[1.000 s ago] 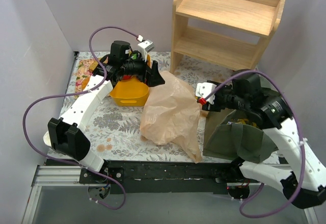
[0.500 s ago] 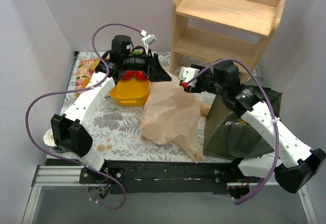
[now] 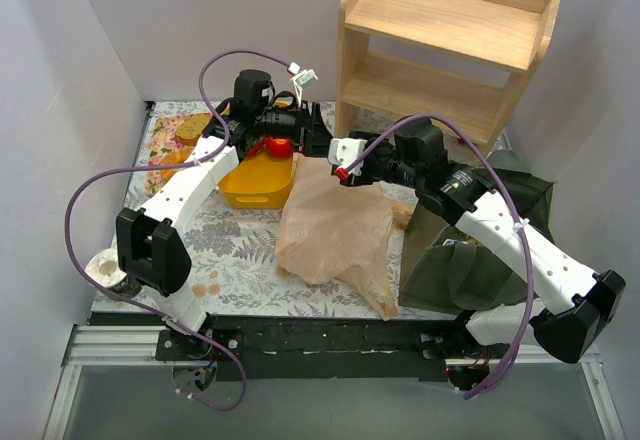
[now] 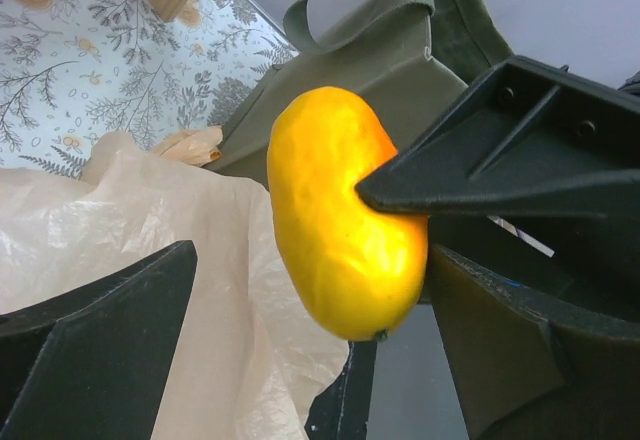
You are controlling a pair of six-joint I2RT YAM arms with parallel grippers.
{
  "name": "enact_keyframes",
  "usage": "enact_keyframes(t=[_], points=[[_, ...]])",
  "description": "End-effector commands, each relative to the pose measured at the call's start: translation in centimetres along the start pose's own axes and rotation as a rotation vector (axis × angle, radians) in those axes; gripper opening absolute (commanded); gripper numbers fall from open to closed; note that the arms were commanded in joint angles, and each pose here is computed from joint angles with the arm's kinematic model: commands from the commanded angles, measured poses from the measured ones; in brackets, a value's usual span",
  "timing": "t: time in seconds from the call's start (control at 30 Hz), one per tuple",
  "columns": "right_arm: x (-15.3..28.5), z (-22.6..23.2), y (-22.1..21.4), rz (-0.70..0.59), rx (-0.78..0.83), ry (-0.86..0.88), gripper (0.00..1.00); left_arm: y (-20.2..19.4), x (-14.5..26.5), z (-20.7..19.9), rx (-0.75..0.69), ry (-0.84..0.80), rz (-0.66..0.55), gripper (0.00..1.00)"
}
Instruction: Untie the knot of the grocery bags and take out the mixed food
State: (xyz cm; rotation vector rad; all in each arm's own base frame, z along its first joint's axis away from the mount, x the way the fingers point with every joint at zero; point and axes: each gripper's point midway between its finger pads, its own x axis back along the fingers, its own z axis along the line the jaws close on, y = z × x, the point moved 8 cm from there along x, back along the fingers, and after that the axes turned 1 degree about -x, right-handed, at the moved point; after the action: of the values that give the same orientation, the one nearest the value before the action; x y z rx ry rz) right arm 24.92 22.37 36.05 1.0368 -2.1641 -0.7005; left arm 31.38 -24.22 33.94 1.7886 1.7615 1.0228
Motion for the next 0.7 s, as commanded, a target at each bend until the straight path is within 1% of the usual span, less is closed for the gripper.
enact_keyframes(t=[0.0, 0.07, 0.1, 0.17, 0.2, 0.27, 0.3, 0.33, 0.37, 0.4, 0.43, 0.47, 0.5, 0.53, 0.57, 0.6, 0.67], points=[[0.1, -1.5, 2.4, -0.085, 0.050, -0.060, 0.01, 1.0, 0.1, -1.4, -0.042, -0.057, -0.017, 0.93], [-0.1, -1.2, 2.6, -0.096, 0.055, -0.059, 0.01, 0.7, 0.1, -1.4, -0.040, -0.084, -0.003, 0.82], [-0.1, -1.1, 2.5, -0.092, 0.053, -0.061, 0.01, 0.6, 0.1, -1.4, -0.045, -0.098, 0.003, 0.66], [-0.2, -0.9, 2.6, -0.097, 0.053, -0.066, 0.01, 0.4, 0.1, -1.6, -0.052, -0.141, 0.019, 0.48], [-0.2, -1.0, 2.6, -0.099, 0.048, -0.080, 0.06, 0.1, 0.2, -1.7, -0.050, -0.151, 0.027, 0.33], [-0.1, -0.9, 2.4, -0.091, 0.035, -0.093, 0.23, -0.1, 0.3, -1.7, -0.058, -0.161, 0.032, 0.18], [0.1, -1.1, 2.4, -0.081, 0.017, -0.115, 0.40, -0.2, 0.4, -1.7, -0.052, -0.150, 0.034, 0.10], [0.3, -1.2, 2.4, -0.075, 0.005, -0.129, 0.55, -0.2, 0.7, -2.0, -0.066, -0.139, 0.029, 0.00], [0.6, -1.4, 2.6, -0.072, -0.007, -0.143, 0.72, 0.0, 1.0, -2.0, -0.103, -0.122, 0.021, 0.00], [1.4, -1.6, 2.8, -0.064, -0.041, -0.160, 0.97, 0.1, 1.6, -1.7, -0.102, -0.077, 0.015, 0.00], [1.9, -1.7, 2.9, -0.057, -0.058, -0.170, 0.98, 1.0, 2.5, -2.4, -0.150, -0.045, -0.011, 0.00], [3.1, -2.0, 3.4, -0.064, -0.074, -0.197, 0.98, 1.5, 3.1, -2.3, -0.228, -0.004, -0.027, 0.00], [3.8, -2.0, 3.5, -0.057, -0.112, -0.214, 0.98, 1.7, 4.1, -1.4, -0.230, 0.126, -0.038, 0.00], [4.4, -1.8, 3.1, -0.035, -0.138, -0.211, 0.98, 2.5, 5.0, -1.8, -0.284, 0.199, -0.060, 0.00], [5.6, -1.9, 3.4, -0.044, -0.147, -0.224, 0.98, 2.8, 5.9, -2.1, -0.343, 0.268, -0.070, 0.00], [6.1, -1.7, 3.2, -0.031, -0.155, -0.222, 0.98, 3.0, 7.2, -0.9, -0.398, 0.419, -0.068, 0.00], [6.9, -1.0, 2.5, 0.006, -0.156, -0.208, 0.98, 3.2, 8.9, 0.0, -0.433, 0.545, -0.058, 0.00]])
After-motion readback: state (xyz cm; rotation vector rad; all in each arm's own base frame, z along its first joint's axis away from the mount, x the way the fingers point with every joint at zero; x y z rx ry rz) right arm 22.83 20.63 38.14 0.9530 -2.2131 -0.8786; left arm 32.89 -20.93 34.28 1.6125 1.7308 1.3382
